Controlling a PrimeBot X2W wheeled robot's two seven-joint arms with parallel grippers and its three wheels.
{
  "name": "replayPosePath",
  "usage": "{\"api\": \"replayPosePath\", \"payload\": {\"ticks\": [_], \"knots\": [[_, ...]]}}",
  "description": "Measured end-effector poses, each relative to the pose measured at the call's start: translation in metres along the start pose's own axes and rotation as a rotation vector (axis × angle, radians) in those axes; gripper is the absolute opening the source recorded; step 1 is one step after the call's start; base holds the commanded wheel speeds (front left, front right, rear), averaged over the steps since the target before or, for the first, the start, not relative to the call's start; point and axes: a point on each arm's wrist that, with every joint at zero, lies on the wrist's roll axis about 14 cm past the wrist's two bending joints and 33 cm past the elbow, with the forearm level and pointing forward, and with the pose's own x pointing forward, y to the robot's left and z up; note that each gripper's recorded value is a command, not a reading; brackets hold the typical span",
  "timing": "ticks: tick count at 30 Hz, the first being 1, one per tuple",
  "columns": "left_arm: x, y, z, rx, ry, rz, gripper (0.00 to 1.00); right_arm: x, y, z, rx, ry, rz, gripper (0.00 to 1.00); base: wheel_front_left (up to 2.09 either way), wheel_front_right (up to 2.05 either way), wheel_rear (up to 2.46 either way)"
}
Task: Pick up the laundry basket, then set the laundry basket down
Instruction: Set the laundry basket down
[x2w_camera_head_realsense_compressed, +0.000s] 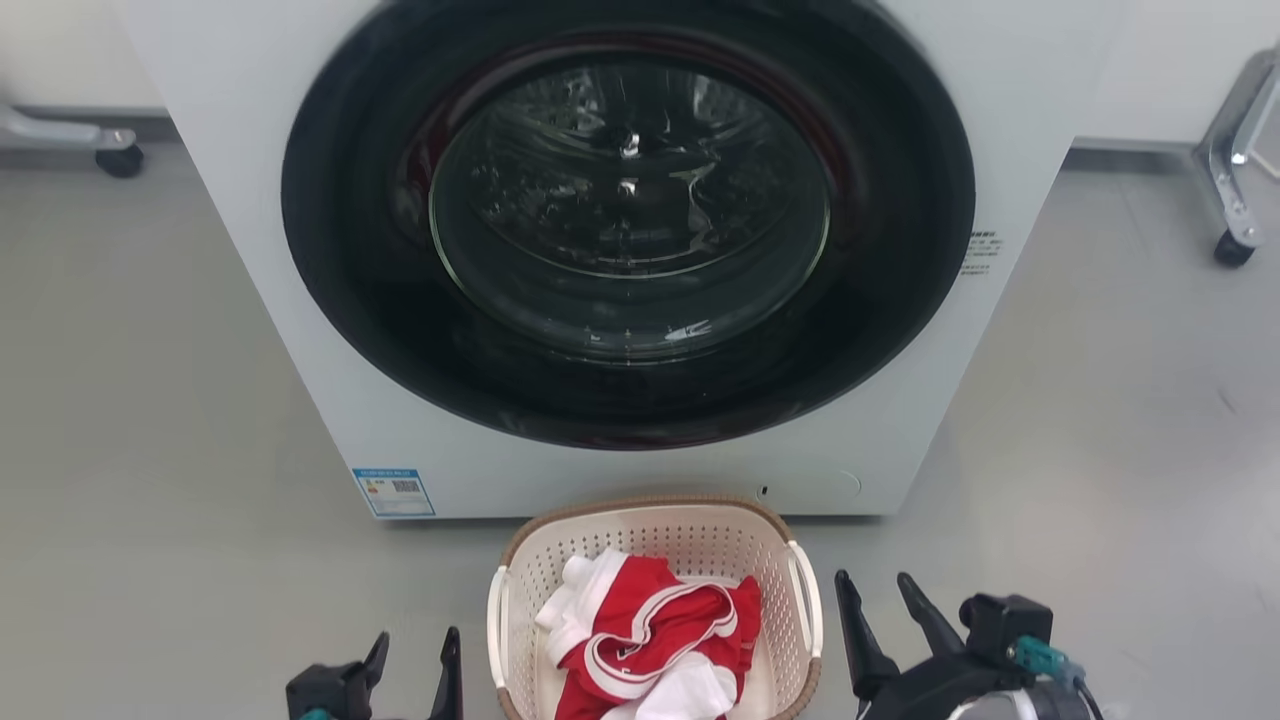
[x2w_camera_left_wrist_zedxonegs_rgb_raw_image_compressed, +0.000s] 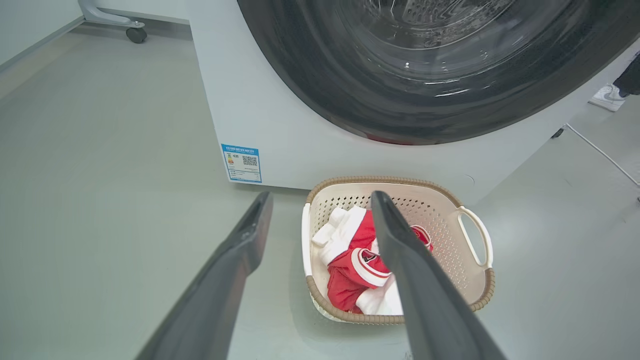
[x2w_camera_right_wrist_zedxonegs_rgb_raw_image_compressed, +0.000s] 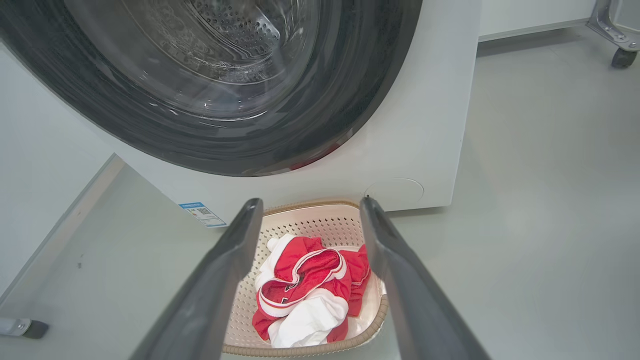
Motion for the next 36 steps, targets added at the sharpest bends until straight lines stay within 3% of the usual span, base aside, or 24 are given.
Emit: {"api": "replayPosePath", "payload": {"ticks": [14, 36], "knots": [[-0.032, -0.004, 0.022, -0.014, -0.126, -0.016, 1.0, -0.044, 0.002, 0.015, 0.005, -0.128, -0.017, 1.0, 0.0, 0.0, 0.0], [-0.044, -0.013, 0.057, 0.021, -0.266, -0.029, 1.0, -0.071, -0.012, 0.053, -0.071, -0.297, -0.1, 1.0, 0.0, 0.0, 0.0]]}}
